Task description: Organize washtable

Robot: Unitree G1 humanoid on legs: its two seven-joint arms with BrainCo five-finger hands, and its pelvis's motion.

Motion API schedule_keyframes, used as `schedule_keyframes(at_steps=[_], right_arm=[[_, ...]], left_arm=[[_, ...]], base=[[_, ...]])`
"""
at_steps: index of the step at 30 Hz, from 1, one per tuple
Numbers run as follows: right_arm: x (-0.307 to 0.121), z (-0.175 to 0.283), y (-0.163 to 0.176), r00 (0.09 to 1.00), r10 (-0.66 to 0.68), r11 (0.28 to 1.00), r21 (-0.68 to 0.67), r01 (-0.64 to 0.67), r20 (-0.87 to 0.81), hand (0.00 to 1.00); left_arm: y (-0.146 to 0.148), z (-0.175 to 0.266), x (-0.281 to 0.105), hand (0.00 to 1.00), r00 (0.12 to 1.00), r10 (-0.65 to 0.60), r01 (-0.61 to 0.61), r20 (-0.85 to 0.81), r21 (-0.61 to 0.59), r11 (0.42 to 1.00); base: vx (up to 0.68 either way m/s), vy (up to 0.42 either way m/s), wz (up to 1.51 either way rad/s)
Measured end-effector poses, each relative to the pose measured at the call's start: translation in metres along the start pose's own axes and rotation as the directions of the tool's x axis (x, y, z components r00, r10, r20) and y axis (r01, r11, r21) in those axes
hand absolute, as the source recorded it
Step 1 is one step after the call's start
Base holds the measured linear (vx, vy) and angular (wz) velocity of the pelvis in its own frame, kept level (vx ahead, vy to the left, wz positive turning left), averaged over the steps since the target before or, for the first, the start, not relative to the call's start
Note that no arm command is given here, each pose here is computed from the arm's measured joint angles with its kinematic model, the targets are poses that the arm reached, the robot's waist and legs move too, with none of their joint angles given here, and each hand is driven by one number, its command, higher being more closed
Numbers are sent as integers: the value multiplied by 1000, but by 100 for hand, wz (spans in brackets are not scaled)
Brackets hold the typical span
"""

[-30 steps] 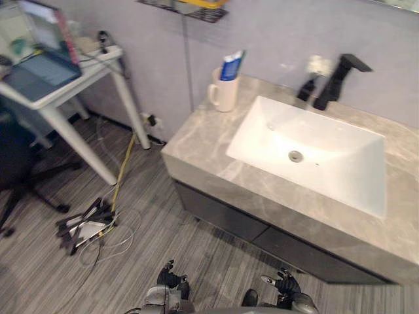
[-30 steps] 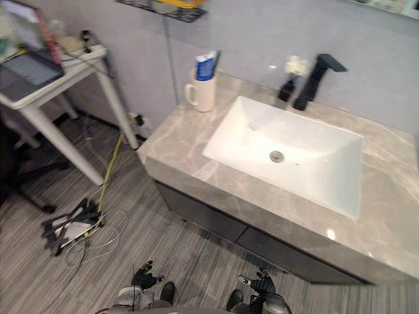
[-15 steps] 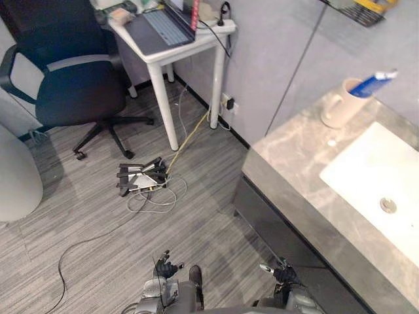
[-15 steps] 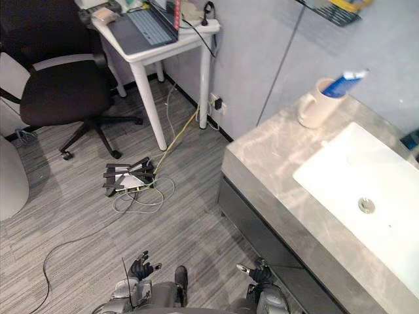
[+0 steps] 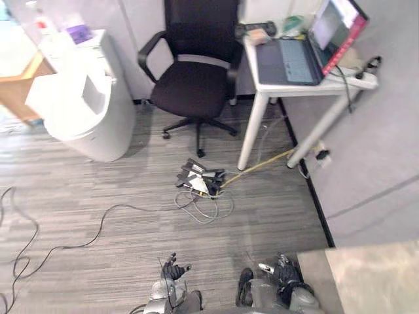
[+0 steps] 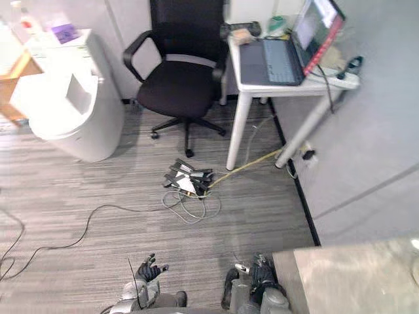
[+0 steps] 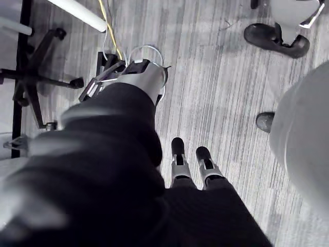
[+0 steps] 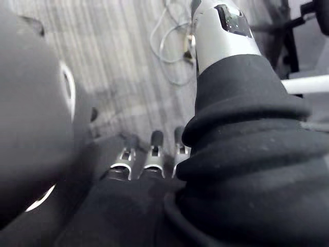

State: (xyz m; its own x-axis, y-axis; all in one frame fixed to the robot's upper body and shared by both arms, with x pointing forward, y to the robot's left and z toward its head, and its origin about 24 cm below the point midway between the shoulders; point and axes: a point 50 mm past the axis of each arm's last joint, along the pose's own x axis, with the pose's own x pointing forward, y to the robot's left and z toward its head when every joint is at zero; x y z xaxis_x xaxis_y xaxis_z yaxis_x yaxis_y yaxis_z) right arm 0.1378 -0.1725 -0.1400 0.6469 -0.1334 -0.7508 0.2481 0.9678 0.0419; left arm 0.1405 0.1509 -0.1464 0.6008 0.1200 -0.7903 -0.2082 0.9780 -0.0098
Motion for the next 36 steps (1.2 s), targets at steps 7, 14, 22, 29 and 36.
schedule_keyframes(at_steps=[7,14,22,29,36], right_arm=[[0,-12,-3,998,-19,1000,0,19,-65,0],[0,-14,-1,997,0,999,-41,-3,-75,0],[-4,-24,-3,994,-2,998,-57,-4,-108,0],[1,-13,-12,996,-31,997,-76,24,-85,0],[-1,-18,-11,994,-59,998,-43,56,-93,0]], left_arm=[[0,-4,0,0,999,-34,35,-15,109,993],[19,-12,-1,0,999,10,-3,-53,134,991],[19,-12,-1,0,998,15,-7,-58,138,990],[12,-10,-1,0,999,1,4,-43,117,993],[11,7,2,0,1000,0,-2,24,101,995]], base=[[135,22,62],[16,66,18],[-55,35,90],[-185,-53,117],[-22,33,146]])
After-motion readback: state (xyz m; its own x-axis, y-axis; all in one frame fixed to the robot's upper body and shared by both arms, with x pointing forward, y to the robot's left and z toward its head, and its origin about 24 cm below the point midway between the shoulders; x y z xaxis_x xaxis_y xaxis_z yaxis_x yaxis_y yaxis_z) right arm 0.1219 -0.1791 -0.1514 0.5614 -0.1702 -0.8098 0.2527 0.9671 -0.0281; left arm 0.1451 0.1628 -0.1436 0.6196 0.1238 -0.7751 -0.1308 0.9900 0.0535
